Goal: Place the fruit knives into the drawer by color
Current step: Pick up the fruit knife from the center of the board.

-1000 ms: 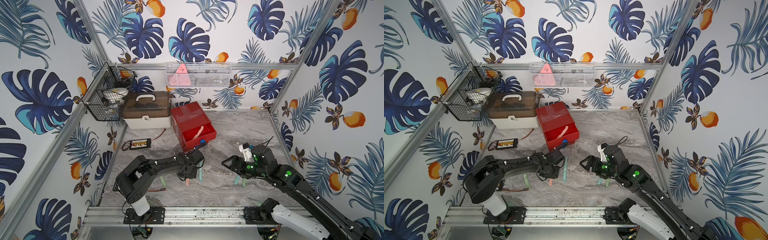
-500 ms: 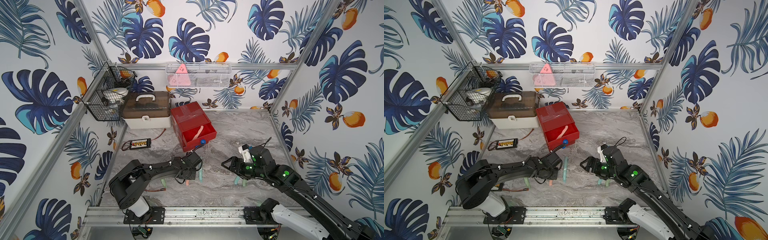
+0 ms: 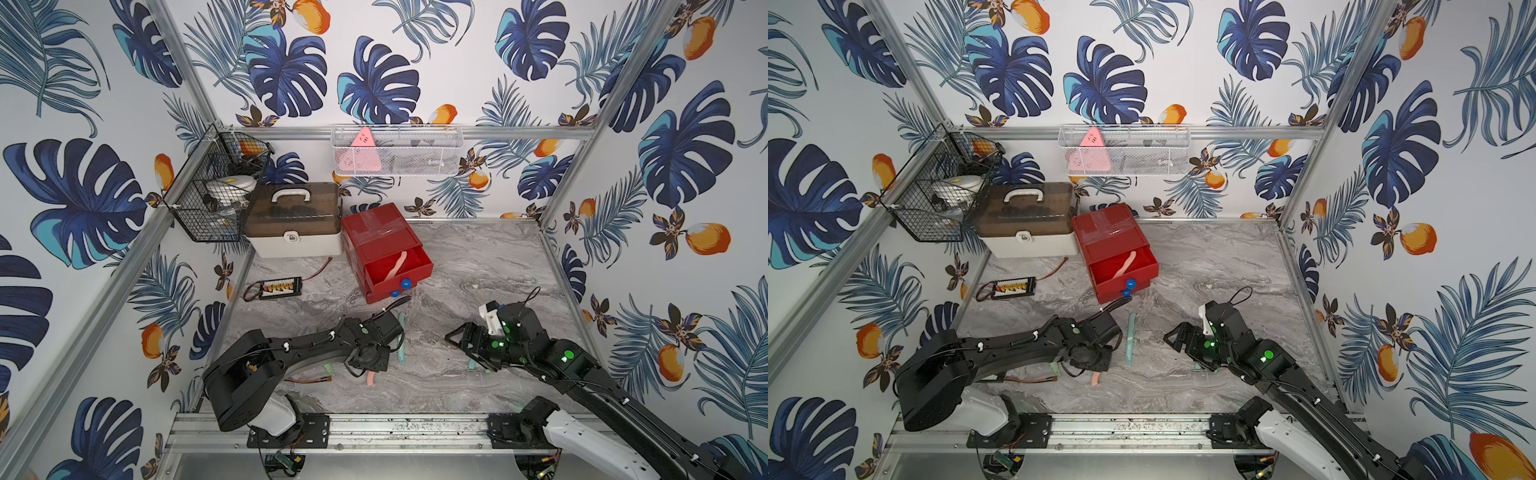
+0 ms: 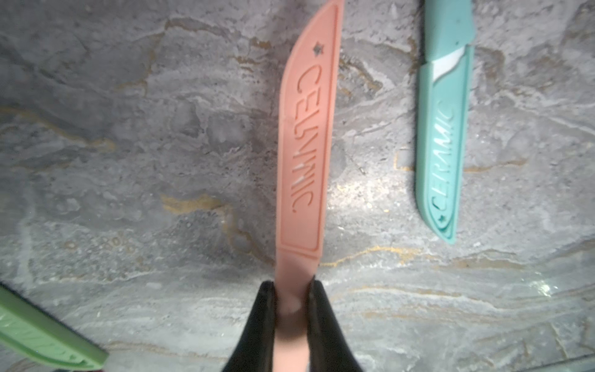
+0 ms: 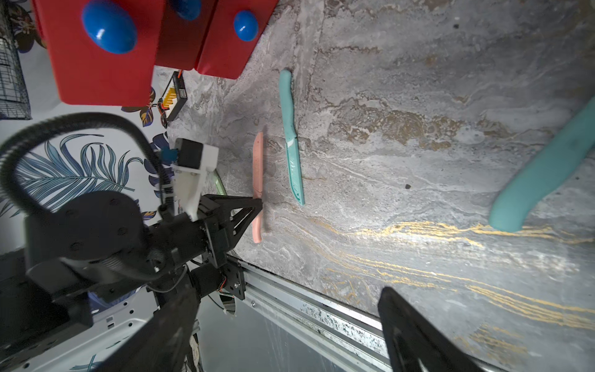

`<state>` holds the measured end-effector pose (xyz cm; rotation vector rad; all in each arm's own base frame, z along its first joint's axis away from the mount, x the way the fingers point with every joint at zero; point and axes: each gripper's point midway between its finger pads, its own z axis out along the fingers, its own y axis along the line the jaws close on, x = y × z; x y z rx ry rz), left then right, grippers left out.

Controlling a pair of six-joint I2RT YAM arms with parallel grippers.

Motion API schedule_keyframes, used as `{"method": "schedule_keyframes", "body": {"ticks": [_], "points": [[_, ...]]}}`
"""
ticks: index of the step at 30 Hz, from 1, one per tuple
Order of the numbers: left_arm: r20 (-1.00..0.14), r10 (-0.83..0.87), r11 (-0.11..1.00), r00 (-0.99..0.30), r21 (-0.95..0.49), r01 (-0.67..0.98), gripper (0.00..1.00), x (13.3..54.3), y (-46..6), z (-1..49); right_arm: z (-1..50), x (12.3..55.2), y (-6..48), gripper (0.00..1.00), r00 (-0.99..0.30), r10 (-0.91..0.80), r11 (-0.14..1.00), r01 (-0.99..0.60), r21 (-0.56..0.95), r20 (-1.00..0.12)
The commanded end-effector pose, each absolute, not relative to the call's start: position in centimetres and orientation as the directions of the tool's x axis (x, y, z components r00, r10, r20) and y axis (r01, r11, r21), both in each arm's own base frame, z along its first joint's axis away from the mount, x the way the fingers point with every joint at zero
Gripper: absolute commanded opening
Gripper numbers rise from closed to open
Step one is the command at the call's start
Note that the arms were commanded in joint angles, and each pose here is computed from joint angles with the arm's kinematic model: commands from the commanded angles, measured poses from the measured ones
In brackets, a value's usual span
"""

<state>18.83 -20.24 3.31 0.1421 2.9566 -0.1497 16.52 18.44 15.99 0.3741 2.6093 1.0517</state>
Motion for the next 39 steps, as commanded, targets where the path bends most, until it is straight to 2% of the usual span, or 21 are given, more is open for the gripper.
{"method": "schedule_keyframes", "body": {"ticks": [1,6,9,17,29,31,35,37,39], "points": [[-0.174,0.104,0.989,-0.979,-0.082,0.119,0.16,18.4,-20.0,3.9,15.5,16.9,19.4,0.91,-0.908,0.402,0.624,0.172,0.762,-0.123],[-0.188,0.116,0.978,-0.975,-0.148,0.145,0.17,18.1,-20.9,5.1,13.3,17.8,21.0,0.9,-0.886,0.463,0.489,0.237,0.84,-0.019],[-0.188,0.14,0.964,-0.972,-0.199,0.177,0.17,17.7,-21.8,6.1,12.8,18.7,22.1,0.89,-0.882,0.472,0.433,0.229,0.872,-0.003],[-0.161,0.226,0.924,-0.961,-0.276,0.263,0.17,16.1,-23.0,7.8,12.9,19.7,26.7,0.87,-0.934,0.353,0.48,0.137,0.866,-0.048],[-0.185,0.228,0.883,-0.956,-0.375,0.283,0.18,16.6,-25.6,11.0,12.2,20.0,32.5,0.7,-0.956,0.282,0.484,0.073,0.872,-0.076],[-0.19,0.235,0.88,-0.953,-0.375,0.292,0.18,16.8,-25.9,11.3,12.1,20.1,33.1,0.65,-0.957,0.277,0.488,0.066,0.87,-0.083],[-0.207,0.239,0.877,-0.949,-0.374,0.302,0.18,17.0,-26.0,11.9,12.1,20.4,33.5,0.47,-0.955,0.281,0.498,0.062,0.865,-0.093],[-0.211,0.238,0.877,-0.948,-0.373,0.303,0.18,17.0,-25.9,12.0,12.1,20.4,33.3,0.31,-0.952,0.29,0.502,0.064,0.863,-0.098],[-0.216,0.236,0.877,-0.947,-0.373,0.303,0.19,17.0,-25.9,12.1,12.1,20.5,33.1,0.09,-0.949,0.297,0.507,0.065,0.859,-0.103]]}}
